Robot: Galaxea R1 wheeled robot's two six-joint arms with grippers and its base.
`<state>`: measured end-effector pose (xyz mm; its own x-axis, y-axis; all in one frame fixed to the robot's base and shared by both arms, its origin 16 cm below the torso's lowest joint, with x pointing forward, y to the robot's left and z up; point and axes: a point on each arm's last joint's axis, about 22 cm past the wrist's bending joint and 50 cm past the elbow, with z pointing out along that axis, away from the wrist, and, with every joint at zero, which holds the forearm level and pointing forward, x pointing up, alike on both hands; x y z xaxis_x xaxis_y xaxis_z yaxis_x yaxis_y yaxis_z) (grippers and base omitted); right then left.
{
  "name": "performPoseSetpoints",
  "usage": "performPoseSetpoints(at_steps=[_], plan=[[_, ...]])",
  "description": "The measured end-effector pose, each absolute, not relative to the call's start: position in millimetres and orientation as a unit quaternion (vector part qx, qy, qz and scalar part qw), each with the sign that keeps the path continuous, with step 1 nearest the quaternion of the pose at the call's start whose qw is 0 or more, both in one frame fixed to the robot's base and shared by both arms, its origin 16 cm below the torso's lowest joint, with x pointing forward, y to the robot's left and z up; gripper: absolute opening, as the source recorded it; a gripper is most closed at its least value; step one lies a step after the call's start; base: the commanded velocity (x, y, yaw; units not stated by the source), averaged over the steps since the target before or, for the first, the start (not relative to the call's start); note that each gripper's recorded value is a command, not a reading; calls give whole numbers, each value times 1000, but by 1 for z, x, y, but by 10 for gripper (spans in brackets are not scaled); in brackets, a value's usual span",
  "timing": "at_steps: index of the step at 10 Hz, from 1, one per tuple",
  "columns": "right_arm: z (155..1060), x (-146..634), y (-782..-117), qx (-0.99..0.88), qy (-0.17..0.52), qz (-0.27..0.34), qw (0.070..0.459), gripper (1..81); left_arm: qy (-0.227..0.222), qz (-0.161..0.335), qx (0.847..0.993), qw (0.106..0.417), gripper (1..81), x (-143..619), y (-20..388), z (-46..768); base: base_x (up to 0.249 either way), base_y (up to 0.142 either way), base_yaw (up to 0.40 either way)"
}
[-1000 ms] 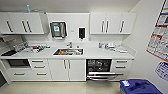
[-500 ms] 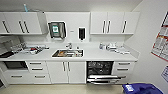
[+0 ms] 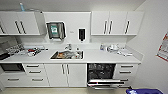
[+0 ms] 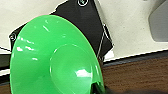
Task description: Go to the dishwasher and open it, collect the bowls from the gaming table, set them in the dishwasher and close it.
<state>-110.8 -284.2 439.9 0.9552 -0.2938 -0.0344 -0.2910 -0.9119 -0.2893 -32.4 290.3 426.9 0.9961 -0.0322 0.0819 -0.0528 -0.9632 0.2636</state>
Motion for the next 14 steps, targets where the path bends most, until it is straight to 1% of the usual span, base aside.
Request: performPoseSetpoints(at_steps=[7,9,11,12,13,14], plan=[[439,-111,-279,-978,150,-4,148,10,-21,37,990,134,10,-34,290,427,184,0,0],[438,-93,-284,-978,150,-21,145,10,-21,55,989,137,10,-14,286,427,184,0,0],[439,-132,-280,-978,148,11,146,10,-21,23,990,136,10,-54,285,427,183,0,0],[439,-125,-279,-978,148,7,147,10,-21,27,990,137,10,-47,285,426,183,0,0],[438,-104,-281,-978,148,-13,147,10,-21,41,989,138,10,-32,283,427,183,0,0],[438,-103,-281,-978,148,-14,147,10,-21,46,989,138,10,-27,283,427,184,0,0]])
